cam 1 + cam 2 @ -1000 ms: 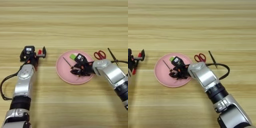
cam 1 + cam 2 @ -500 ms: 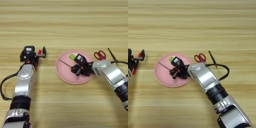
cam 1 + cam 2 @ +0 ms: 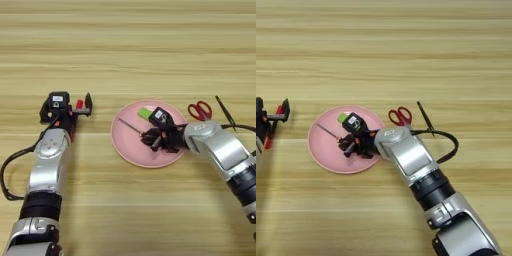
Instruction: Move the objects on the table
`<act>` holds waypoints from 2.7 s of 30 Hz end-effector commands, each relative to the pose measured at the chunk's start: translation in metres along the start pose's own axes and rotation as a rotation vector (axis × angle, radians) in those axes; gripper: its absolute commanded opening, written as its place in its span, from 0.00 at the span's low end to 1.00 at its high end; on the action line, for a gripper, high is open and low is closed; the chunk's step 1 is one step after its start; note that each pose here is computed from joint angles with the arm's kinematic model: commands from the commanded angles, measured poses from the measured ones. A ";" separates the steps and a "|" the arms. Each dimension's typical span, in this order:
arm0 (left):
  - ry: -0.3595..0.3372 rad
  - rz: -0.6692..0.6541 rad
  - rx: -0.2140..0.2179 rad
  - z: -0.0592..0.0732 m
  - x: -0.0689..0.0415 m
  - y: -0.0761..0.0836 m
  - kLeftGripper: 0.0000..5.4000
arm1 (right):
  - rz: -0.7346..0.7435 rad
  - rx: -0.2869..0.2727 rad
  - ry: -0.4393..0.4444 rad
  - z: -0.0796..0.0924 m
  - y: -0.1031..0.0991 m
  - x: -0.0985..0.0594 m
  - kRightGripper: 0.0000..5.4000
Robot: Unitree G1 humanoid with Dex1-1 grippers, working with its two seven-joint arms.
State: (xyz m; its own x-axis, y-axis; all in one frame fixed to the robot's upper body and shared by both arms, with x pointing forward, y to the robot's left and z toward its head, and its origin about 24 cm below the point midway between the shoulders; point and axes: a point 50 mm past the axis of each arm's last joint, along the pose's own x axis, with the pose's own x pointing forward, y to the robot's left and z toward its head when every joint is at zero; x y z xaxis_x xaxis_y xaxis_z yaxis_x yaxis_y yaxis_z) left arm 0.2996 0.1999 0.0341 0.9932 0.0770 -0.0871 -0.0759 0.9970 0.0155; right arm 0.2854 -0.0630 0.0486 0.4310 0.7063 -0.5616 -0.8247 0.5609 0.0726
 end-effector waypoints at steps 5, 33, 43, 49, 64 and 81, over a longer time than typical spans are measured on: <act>0.002 0.006 0.001 -0.001 0.000 0.002 1.00 | -0.041 0.061 -0.063 0.008 -0.006 -0.010 0.16; 0.004 0.007 0.004 -0.002 0.001 0.003 1.00 | -0.385 0.184 -0.250 0.007 -0.074 -0.063 0.16; 0.006 0.003 0.013 -0.003 0.002 0.001 1.00 | -0.590 0.251 -0.298 -0.007 -0.112 -0.092 0.16; 0.006 0.003 0.016 -0.003 0.003 0.000 1.00 | -0.685 0.290 -0.293 -0.023 -0.130 -0.103 0.16; -0.003 0.009 0.037 -0.004 0.004 -0.001 1.00 | -0.865 0.305 -0.201 -0.055 -0.157 -0.118 0.16; -0.009 0.014 0.032 -0.003 0.004 0.000 1.00 | -0.823 0.303 -0.094 -0.076 -0.159 -0.113 0.16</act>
State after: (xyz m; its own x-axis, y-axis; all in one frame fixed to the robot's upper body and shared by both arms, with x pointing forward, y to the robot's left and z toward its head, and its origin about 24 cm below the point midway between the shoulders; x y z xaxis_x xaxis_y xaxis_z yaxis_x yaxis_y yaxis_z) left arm 0.3004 0.2000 0.0264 0.9915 0.0913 -0.0930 -0.0877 0.9952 0.0424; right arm 0.3410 -0.2622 0.0380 0.8967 0.0459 -0.4402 -0.0935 0.9918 -0.0870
